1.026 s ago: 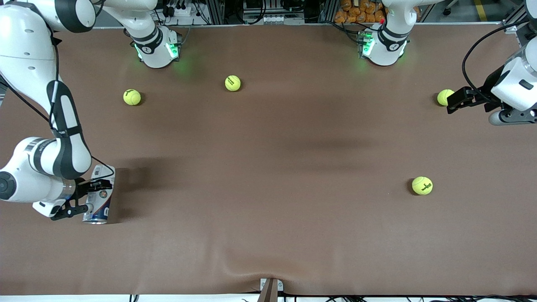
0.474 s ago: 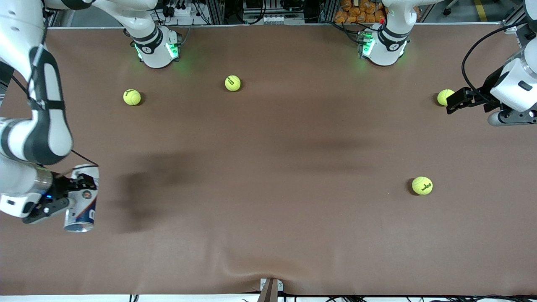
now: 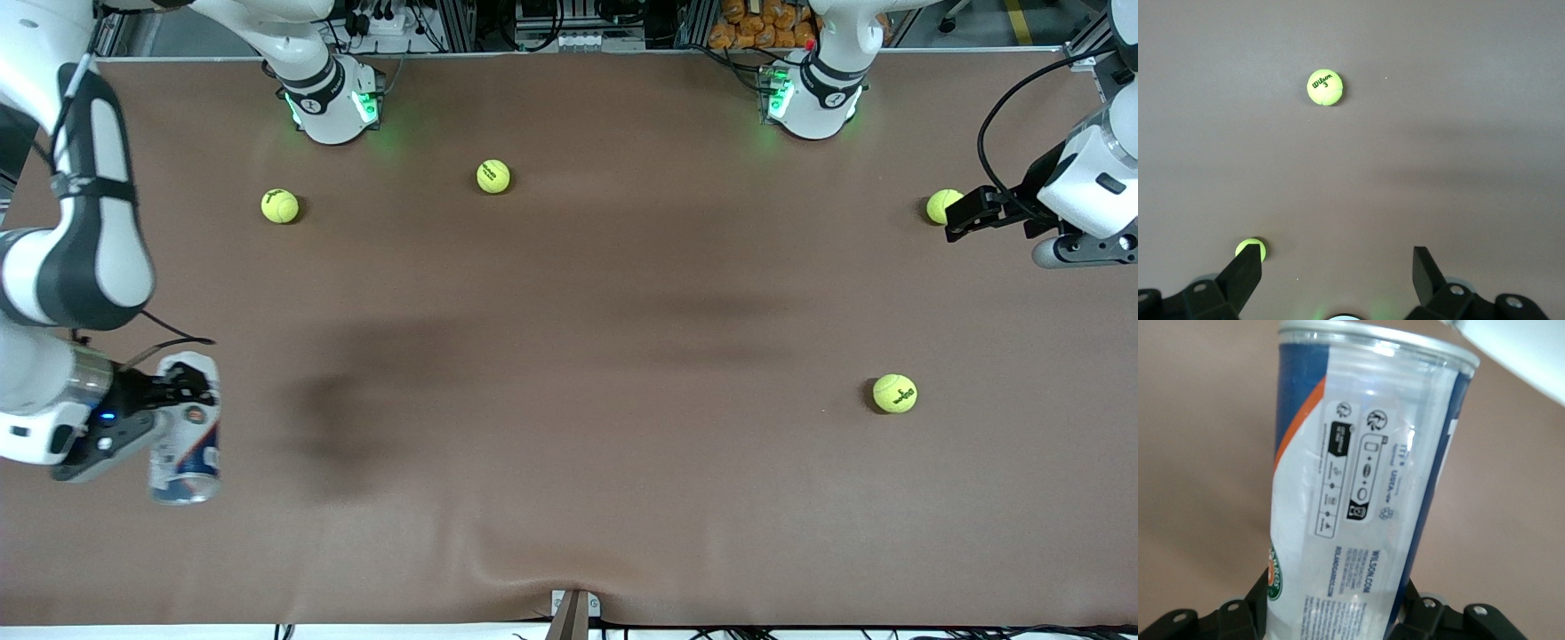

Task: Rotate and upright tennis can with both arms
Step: 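Lift and carry the can with the right gripper to table center, then lay the can down, open the right gripper while the left gripper approaches, then move the left gripper to the can's bottom end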

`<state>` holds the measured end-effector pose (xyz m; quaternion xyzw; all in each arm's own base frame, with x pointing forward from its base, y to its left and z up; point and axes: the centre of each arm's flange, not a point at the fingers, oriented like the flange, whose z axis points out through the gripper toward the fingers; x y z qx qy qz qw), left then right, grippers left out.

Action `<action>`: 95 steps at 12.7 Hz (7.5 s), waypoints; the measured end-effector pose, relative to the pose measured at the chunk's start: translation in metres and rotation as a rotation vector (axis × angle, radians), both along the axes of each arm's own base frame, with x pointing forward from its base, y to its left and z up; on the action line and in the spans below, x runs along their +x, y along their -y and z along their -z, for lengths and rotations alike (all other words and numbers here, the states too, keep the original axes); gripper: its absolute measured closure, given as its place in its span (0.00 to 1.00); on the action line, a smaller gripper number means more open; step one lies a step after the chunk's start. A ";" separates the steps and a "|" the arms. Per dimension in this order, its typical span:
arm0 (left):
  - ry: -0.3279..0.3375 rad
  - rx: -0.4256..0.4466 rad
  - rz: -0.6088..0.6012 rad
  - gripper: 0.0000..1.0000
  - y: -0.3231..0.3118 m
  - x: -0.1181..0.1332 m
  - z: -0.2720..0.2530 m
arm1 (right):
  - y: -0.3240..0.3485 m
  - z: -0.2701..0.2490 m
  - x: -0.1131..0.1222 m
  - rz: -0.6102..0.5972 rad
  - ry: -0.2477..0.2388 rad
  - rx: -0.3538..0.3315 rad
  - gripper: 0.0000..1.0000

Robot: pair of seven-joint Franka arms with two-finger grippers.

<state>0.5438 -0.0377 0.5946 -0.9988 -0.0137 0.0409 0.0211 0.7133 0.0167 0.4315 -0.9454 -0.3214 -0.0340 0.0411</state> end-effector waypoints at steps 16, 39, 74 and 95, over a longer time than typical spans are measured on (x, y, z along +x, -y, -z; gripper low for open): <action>-0.010 -0.048 -0.010 0.00 0.001 0.000 0.009 | -0.420 0.060 -0.118 -0.768 0.136 -0.157 0.25; -0.286 -0.875 -0.381 0.00 0.022 0.059 0.192 | -0.451 0.148 -0.179 -0.954 0.062 -0.266 0.00; -0.132 -1.460 -0.295 0.41 0.160 0.048 0.449 | -0.017 -0.226 -0.179 0.683 -0.153 -0.076 0.00; -0.122 -1.436 -0.318 0.54 0.245 0.041 0.495 | 0.074 -0.222 -0.177 0.738 -0.110 -0.052 0.00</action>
